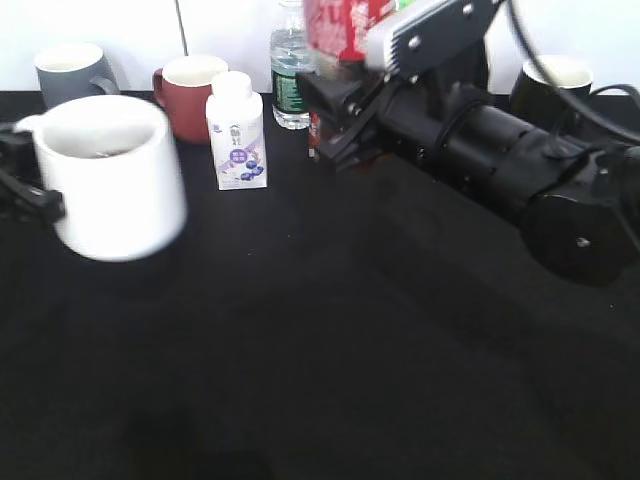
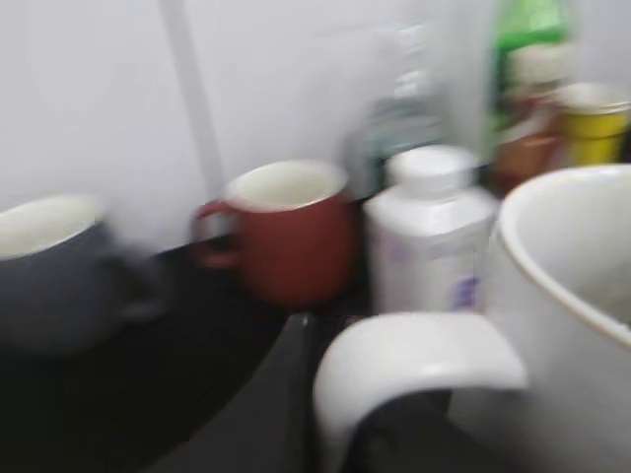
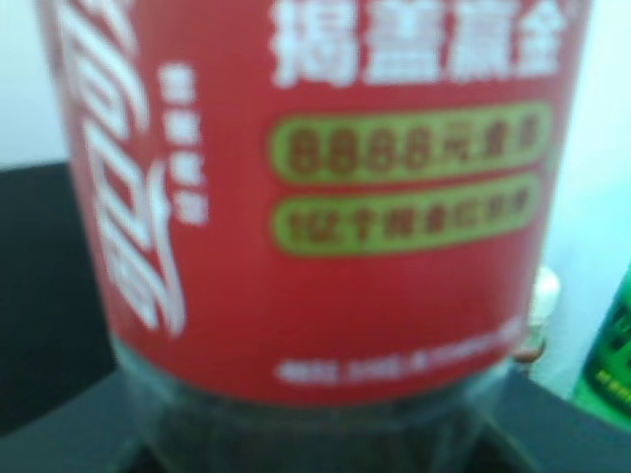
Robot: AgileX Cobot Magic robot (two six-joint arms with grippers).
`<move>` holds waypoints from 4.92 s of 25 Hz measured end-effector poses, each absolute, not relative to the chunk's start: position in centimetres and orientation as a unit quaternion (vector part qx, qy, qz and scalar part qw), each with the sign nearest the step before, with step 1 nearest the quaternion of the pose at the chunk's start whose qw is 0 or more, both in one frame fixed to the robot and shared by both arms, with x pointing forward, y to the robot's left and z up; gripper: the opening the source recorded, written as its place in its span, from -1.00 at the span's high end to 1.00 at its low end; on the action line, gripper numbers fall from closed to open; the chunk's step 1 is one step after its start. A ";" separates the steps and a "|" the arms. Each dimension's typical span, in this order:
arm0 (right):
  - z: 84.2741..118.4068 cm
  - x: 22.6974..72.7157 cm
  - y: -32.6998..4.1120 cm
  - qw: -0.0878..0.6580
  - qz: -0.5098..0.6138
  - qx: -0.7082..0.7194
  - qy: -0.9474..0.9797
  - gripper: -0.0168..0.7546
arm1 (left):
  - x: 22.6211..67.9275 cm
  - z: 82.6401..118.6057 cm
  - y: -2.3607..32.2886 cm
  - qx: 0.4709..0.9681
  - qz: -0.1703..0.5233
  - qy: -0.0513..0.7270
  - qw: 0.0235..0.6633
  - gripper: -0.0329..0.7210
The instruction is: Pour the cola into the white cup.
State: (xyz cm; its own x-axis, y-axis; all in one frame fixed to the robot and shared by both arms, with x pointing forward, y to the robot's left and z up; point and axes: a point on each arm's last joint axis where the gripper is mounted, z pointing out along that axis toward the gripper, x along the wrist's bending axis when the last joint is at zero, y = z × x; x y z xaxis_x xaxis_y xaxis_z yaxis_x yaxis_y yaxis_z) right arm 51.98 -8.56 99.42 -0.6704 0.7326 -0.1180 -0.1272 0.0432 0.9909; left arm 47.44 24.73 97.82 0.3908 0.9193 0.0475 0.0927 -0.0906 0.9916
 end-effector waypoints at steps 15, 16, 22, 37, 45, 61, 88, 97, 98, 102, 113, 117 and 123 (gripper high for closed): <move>101.2 46.7 -13.2 0.332 0.662 0.291 0.606 -0.04 | 62.2 89.3 28.2 0.575 0.415 0.468 0.527 0.73; 101.2 46.7 -13.2 0.332 0.662 0.291 0.606 -0.04 | 62.2 89.3 28.1 0.571 0.414 0.469 0.532 0.57; 101.2 47.1 -13.6 0.336 0.660 0.324 0.589 -0.04 | 59.9 88.5 28.0 0.576 0.398 0.472 0.536 0.14; 97.5 54.5 -23.0 0.462 0.555 0.460 0.516 -0.04 | 47.8 97.4 24.2 0.639 0.360 0.438 0.520 0.13; 89.1 62.1 -21.0 0.443 0.543 0.469 0.537 -0.04 | 45.5 100.6 24.4 0.638 0.377 0.430 0.515 0.13; 88.2 63.5 -22.6 0.445 0.545 0.455 0.546 -0.56 | 45.5 100.6 24.4 0.639 0.376 0.431 0.514 0.13; 109.0 32.6 -26.6 0.183 0.361 0.574 0.712 -0.40 | 28.5 109.4 29.3 0.690 0.211 0.632 0.282 -0.22; 105.3 26.6 -29.0 0.249 0.348 0.594 0.681 -0.40 | 23.9 106.1 30.9 0.664 0.288 0.610 0.322 -0.25; 105.2 26.7 -28.9 0.248 0.351 0.594 0.680 -0.40 | 23.9 106.1 30.8 0.664 0.286 0.609 0.327 -0.25; 105.3 26.7 -28.9 0.251 0.355 0.593 0.678 -0.40 | 24.8 105.8 30.2 0.653 0.288 0.594 0.371 -0.25; 105.3 26.7 -28.9 0.250 0.356 0.593 0.678 -0.40 | 25.1 105.7 30.0 0.652 0.285 0.591 0.381 -0.21; 105.3 26.5 -28.9 0.255 0.360 0.594 0.672 -0.39 | 25.0 105.7 30.0 0.644 0.290 0.597 0.379 0.00; 105.6 23.4 -29.2 0.335 0.413 0.605 0.593 -0.39 | 23.1 105.8 30.2 0.569 0.357 0.630 0.389 0.16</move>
State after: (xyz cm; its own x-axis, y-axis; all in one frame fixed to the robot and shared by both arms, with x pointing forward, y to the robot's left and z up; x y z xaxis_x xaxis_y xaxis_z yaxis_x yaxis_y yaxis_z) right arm 23.41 -29.24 105.57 -0.0449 0.9937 0.1023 0.4405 -0.0722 0.8948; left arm 23.13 30.22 105.75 -0.0496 0.9952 -0.0845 0.4395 0.0977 0.8929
